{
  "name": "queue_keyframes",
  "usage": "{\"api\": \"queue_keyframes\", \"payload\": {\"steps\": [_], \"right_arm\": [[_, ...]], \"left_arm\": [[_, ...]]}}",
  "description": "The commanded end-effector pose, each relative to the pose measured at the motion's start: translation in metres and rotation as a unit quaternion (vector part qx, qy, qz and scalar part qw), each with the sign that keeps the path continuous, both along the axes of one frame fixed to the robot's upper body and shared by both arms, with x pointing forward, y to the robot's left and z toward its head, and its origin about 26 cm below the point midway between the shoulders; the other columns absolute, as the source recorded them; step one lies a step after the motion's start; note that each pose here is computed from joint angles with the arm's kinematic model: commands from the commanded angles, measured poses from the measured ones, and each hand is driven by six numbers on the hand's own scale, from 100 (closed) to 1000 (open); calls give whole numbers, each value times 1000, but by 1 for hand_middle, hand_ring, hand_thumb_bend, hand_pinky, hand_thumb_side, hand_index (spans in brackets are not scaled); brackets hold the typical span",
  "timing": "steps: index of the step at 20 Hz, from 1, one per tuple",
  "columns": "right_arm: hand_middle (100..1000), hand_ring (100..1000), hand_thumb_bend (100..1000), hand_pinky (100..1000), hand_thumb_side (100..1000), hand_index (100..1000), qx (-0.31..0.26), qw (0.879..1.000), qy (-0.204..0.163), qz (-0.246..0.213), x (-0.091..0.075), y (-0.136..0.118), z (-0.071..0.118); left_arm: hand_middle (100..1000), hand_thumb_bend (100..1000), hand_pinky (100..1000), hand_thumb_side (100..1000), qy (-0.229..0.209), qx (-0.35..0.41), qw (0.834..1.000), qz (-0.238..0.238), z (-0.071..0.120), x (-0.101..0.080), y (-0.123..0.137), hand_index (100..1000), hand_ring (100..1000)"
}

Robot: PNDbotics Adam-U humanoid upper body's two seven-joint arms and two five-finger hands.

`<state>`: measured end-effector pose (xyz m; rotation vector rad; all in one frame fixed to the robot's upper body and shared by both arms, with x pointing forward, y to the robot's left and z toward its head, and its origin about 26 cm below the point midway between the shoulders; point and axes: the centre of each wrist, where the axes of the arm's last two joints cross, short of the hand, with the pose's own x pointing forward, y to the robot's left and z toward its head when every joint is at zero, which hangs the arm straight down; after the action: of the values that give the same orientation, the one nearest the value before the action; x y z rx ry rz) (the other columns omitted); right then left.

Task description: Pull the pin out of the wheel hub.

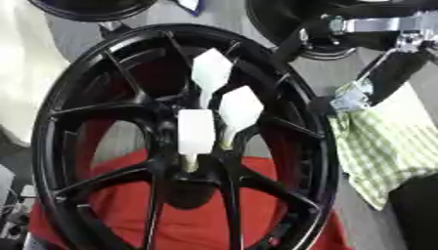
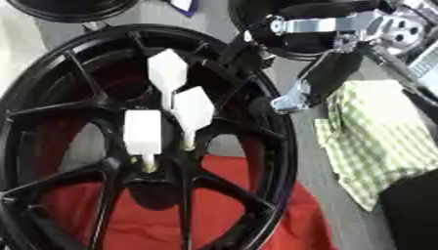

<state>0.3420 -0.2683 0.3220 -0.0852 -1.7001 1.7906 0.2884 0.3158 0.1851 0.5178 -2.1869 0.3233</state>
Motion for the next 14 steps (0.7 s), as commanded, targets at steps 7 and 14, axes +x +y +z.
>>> {"api": "queue_keyframes", "payload": {"steps": [7, 14], "right_arm": [[740, 861, 368, 871, 301, 864, 5, 1000, -8, -14, 7, 0, 9], [746, 868, 367, 876, 297, 851, 6, 1000, -10, -18, 15, 9, 6]], "left_arm": [[654, 100, 776, 788, -18, 14, 1000, -5, 13, -1, 1, 664, 573], [654, 100, 777, 788, -18, 13, 1000, -5, 12, -1, 1, 665, 572]]}}
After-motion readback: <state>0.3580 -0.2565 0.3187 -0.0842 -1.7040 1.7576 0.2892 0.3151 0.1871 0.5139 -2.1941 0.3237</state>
